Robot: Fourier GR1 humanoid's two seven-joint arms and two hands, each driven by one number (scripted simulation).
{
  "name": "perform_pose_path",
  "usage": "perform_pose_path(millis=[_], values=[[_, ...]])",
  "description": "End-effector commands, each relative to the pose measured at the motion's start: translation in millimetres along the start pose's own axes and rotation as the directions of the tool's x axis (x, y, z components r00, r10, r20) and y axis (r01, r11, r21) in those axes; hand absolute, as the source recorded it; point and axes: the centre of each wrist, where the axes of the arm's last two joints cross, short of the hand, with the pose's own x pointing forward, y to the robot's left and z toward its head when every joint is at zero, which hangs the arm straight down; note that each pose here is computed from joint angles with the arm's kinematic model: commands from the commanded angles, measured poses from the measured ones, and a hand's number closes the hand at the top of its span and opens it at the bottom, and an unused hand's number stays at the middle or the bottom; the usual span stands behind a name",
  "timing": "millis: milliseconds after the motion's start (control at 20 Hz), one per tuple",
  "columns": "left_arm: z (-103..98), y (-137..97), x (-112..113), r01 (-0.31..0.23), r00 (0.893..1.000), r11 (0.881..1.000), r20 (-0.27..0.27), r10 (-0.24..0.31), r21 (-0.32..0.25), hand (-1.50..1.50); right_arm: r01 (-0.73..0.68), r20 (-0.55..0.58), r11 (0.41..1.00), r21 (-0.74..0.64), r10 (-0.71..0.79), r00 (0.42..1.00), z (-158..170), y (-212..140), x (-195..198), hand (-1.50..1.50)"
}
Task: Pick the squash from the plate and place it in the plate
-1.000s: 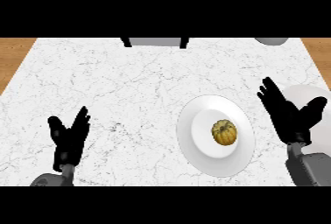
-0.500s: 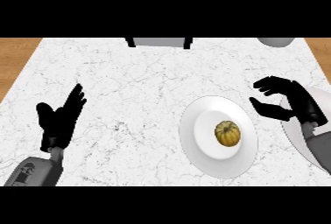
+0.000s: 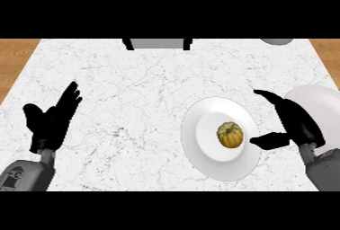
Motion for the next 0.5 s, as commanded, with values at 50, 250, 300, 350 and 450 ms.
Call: perform_pose_path(millis=[50, 250, 300, 350, 450], values=[[-1.7, -5.2, -10.1, -0.007, 1.000, 1.000, -0.009, 0.007, -0.014, 0.00, -0.150, -0.044, 0.982, 0.117, 0.156, 0.987, 11.9, -2.6, 34.3, -1.50], [-4.5, 1.2, 17.1, 0.003, 1.000, 1.000, 0.013, -0.002, -0.009, 0.00, -0.202, -0.067, 0.969, 0.143, 0.213, 0.975, -2.5, -5.7, 60.1, -1.50], [-5.2, 6.2, 10.3, -0.018, 1.000, 1.000, 0.013, 0.018, -0.013, 0.00, -0.219, -0.072, 0.966, 0.138, 0.230, 0.971, -3.3, -5.6, 72.5, -1.50], [-0.4, -0.3, 13.2, -0.003, 1.000, 1.000, -0.005, 0.003, -0.018, 0.00, -0.228, -0.078, 0.958, 0.172, 0.244, 0.967, 4.4, 4.8, 70.1, -1.50], [-1.0, 9.2, 16.3, 0.018, 1.000, 1.000, 0.025, -0.018, -0.011, 0.00, -0.253, -0.105, 0.940, 0.229, 0.283, 0.953, 5.0, -3.3, 73.0, -1.50]])
